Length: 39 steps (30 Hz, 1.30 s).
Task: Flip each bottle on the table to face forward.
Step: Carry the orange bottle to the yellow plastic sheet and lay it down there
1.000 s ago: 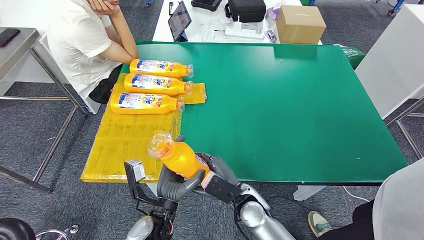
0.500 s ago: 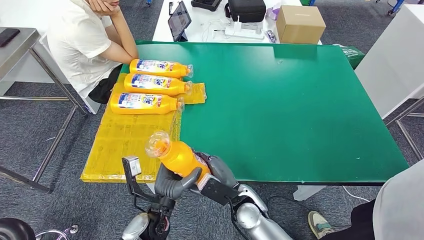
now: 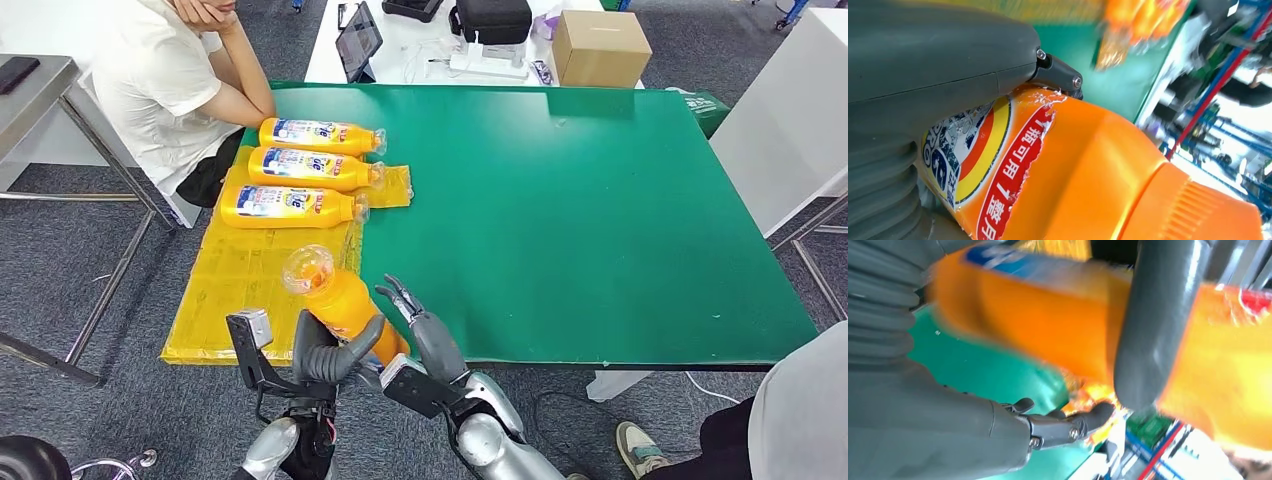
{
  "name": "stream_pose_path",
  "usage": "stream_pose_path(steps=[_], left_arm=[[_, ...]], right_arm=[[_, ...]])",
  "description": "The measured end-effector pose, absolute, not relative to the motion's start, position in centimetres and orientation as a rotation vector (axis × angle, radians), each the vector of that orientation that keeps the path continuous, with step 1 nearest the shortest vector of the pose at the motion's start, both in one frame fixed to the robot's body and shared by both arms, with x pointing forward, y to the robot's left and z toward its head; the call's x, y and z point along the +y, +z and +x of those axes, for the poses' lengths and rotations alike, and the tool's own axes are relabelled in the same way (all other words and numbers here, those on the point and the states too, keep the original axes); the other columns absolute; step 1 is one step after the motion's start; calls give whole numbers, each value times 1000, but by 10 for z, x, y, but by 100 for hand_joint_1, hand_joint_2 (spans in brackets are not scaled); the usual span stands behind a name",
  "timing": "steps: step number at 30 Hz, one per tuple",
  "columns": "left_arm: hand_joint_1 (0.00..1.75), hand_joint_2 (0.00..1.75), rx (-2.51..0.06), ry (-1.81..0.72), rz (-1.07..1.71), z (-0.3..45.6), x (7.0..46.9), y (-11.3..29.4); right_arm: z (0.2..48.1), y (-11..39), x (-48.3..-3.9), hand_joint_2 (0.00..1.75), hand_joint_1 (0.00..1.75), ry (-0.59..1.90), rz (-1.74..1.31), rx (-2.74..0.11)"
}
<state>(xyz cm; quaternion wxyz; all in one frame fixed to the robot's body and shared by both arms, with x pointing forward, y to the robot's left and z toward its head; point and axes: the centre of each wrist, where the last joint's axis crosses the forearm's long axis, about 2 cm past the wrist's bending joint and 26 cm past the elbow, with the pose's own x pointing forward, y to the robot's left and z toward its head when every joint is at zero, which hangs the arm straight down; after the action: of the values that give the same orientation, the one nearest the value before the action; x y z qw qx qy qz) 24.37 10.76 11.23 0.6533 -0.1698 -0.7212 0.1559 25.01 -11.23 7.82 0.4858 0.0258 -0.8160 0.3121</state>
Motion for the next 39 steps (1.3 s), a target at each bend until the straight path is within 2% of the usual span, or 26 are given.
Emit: stream_pose_path(steps=[8,14,21,26,29,34,39], left_arm=[[175,175,-1788,108,-115,247,123,100],[175,175,-1881,13,82,252,143,104],[175,175,-2022,-366,583,267,153,119],[175,175,-1947,-582,692,285,154,116],[175,175,-1906,-640,694,294,155,112],[175,175,-1723,-875,657,320,156,100],[171,175,-1587,-936,637,357,165,100]], right_arm=[[241,74,-116,0,0,803,-103,-2049],[231,80,-119,0,0,768,-233,-2141],[232,90,-124,0,0,692,-252,-2203],[236,93,-126,0,0,659,-221,-2201],[237,94,-127,0,0,652,-217,-2202],[239,96,-126,0,0,640,-167,-2201],[243,97,-122,0,0,623,-128,-2202]])
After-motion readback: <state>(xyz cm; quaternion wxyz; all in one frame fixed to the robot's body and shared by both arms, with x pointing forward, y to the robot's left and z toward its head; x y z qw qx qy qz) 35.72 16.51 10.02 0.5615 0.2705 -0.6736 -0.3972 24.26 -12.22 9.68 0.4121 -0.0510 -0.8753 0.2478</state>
